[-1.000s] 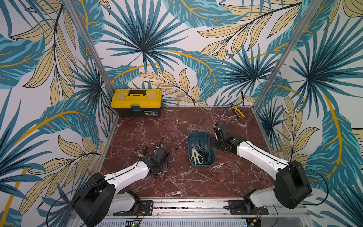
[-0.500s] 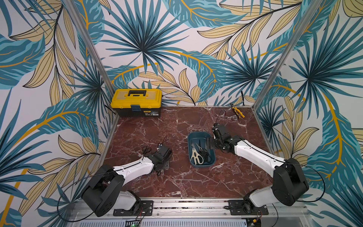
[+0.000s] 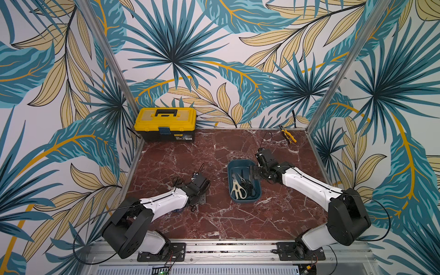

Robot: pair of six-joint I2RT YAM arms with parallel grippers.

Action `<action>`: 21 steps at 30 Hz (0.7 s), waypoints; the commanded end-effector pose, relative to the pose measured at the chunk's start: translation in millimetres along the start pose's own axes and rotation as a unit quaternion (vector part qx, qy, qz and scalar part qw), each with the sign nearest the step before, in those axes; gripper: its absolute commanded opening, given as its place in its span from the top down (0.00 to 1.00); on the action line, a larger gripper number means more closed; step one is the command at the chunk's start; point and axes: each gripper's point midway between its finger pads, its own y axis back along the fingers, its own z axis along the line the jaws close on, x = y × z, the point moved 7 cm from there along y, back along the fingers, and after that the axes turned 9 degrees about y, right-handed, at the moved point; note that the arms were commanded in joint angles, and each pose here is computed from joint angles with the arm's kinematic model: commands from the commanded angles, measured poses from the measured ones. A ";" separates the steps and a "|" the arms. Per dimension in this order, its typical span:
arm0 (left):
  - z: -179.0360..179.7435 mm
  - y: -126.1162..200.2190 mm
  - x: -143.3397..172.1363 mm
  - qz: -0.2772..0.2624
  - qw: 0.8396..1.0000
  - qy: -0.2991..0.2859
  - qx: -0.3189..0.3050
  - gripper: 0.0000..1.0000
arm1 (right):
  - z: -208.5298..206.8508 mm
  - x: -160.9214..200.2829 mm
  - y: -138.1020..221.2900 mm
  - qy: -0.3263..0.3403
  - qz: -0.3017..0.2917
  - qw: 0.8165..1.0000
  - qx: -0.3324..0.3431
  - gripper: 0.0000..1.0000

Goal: Put the scissors into the storage box
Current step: Pick up the scissors from the center of the board.

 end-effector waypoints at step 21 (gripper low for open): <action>-23.3 64.5 -22.9 -0.047 0.998 -0.040 0.014 0.80 | -4.3 2.0 7.0 0.004 0.000 1.000 0.018 0.14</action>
